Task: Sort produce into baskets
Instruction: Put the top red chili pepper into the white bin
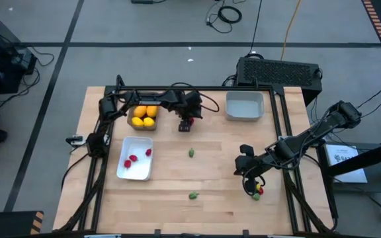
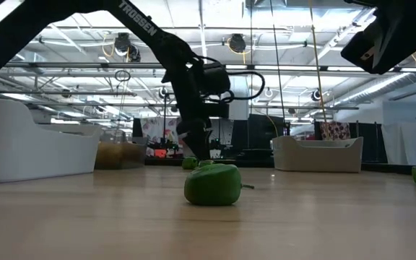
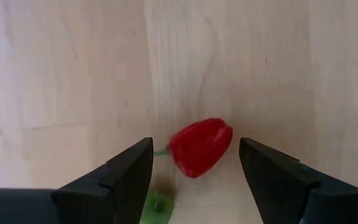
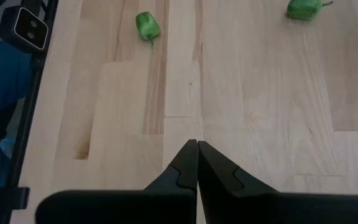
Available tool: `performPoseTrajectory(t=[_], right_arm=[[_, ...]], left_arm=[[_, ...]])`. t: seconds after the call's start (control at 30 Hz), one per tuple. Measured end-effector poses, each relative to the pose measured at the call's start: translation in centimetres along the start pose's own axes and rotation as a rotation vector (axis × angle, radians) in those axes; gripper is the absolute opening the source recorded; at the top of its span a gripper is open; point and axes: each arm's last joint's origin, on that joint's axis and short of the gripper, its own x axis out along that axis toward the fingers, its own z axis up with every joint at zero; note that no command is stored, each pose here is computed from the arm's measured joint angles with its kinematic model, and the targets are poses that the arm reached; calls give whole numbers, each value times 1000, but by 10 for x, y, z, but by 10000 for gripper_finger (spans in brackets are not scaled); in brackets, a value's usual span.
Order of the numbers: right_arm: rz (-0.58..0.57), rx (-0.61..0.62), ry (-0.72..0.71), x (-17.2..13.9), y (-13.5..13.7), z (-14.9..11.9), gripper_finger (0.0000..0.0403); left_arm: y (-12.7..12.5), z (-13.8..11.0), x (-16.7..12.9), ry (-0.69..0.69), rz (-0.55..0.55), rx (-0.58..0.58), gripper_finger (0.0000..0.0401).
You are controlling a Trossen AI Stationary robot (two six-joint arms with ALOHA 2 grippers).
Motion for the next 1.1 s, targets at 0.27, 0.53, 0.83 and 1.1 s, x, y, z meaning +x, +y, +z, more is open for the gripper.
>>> performPoseTrajectory(t=[0.27,0.53,0.83,1.1], right_arm=[[0,2,-1,0,0,0,0],[0,2,-1,0,0,0,0],[0,2,0,0,0,0,0],[0,2,-1,0,0,0,0]], left_arm=[[-3,-1,8,39,20,24,246],[-3,-1,8,45,25,26,220],[-7,1,8,42,20,34,124],[-12,18,-18,-19,29,33,108]])
